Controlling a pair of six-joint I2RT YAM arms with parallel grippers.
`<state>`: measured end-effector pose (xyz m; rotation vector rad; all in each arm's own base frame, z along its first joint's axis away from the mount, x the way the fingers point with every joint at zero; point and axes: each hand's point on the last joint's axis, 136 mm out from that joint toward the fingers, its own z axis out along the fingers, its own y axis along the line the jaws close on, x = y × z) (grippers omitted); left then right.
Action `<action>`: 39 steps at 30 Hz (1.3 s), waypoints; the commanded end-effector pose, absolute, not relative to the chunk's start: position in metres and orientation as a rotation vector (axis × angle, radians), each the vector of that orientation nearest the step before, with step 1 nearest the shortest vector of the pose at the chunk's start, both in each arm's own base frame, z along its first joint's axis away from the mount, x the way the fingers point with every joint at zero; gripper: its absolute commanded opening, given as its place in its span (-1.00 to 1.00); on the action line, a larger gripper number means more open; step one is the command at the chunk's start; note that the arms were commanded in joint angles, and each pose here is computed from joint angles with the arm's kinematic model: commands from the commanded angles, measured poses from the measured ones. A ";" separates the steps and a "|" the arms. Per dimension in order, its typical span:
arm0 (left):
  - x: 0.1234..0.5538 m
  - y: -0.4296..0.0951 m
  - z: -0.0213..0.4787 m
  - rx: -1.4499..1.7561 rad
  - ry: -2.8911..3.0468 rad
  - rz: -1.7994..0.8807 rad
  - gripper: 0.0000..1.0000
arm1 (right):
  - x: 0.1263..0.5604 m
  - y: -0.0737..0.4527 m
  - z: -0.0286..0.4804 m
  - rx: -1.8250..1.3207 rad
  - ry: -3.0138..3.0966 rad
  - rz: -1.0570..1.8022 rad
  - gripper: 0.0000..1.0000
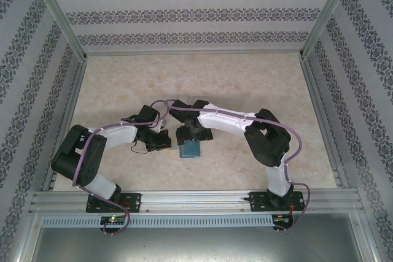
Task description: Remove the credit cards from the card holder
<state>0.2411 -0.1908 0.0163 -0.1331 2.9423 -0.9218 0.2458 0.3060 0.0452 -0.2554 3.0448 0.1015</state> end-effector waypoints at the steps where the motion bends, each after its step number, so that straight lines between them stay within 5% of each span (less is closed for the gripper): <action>1: 0.233 -0.187 -0.002 -0.110 3.000 -0.876 -1.00 | 0.246 0.292 0.063 -0.247 3.012 0.039 0.79; 21: 0.236 -0.184 0.001 -0.107 3.017 -0.829 -1.00 | 0.243 0.238 0.072 -0.121 3.020 0.060 0.46; 39: 0.238 -0.182 0.005 -0.130 3.027 -0.799 -0.99 | 0.237 0.190 0.035 -0.033 3.051 -0.077 0.44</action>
